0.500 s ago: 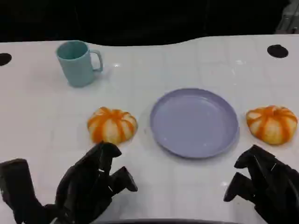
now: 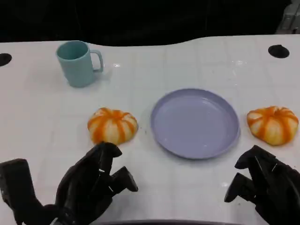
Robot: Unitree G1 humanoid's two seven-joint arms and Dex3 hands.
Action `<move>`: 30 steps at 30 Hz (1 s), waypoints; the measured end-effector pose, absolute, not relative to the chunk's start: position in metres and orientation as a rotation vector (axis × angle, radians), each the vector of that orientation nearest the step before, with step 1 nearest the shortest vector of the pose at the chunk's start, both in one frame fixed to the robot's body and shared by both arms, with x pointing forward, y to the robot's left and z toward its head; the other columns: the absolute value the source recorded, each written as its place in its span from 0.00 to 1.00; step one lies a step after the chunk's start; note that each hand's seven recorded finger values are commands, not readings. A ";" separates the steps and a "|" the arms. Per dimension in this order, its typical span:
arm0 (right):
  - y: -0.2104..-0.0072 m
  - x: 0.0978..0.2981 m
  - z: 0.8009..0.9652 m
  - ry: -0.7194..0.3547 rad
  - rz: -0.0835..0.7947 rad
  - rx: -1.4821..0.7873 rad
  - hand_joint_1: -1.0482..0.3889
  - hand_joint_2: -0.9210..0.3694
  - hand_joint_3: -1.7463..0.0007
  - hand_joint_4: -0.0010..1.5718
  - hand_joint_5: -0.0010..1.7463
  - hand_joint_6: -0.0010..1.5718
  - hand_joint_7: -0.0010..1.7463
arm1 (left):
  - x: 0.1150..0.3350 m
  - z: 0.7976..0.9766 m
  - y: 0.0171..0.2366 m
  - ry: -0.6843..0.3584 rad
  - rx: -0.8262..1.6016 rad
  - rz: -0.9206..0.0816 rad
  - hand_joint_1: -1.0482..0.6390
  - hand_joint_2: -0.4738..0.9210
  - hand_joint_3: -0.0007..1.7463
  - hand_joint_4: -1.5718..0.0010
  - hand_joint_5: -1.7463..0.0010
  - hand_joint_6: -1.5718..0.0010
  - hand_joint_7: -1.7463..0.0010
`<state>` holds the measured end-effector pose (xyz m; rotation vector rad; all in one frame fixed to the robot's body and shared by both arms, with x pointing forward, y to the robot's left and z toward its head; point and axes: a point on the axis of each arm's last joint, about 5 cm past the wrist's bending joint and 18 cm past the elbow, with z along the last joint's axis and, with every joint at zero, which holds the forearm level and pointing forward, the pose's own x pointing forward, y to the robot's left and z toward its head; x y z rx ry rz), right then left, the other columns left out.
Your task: Grasp the bread from the table and place it into the plate.
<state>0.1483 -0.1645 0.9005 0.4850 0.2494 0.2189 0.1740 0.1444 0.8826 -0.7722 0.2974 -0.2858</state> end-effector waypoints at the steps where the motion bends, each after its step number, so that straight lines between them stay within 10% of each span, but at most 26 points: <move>1: -0.164 0.148 0.901 0.249 0.219 0.485 0.40 0.00 0.83 0.43 1.00 0.35 0.91 | 0.174 0.883 0.144 0.298 -0.772 -0.286 0.29 1.00 0.27 0.48 0.00 0.64 0.01; 14: -0.164 0.149 0.901 0.260 0.215 0.494 0.39 0.00 0.85 0.42 1.00 0.35 0.91 | 0.178 0.886 0.146 0.201 -0.564 -0.300 0.28 1.00 0.29 0.59 0.00 0.69 0.08; 22: -0.163 0.152 0.902 0.264 0.210 0.504 0.39 0.00 0.84 0.42 1.00 0.35 0.92 | 0.194 0.898 0.149 -0.110 -0.008 -0.345 0.35 1.00 0.13 0.70 0.34 0.65 0.64; 30: -0.160 0.155 0.904 0.264 0.201 0.520 0.40 0.00 0.83 0.42 1.00 0.34 0.92 | 0.214 0.927 0.162 -0.339 0.739 -0.361 0.37 0.98 0.00 0.78 0.71 0.64 0.98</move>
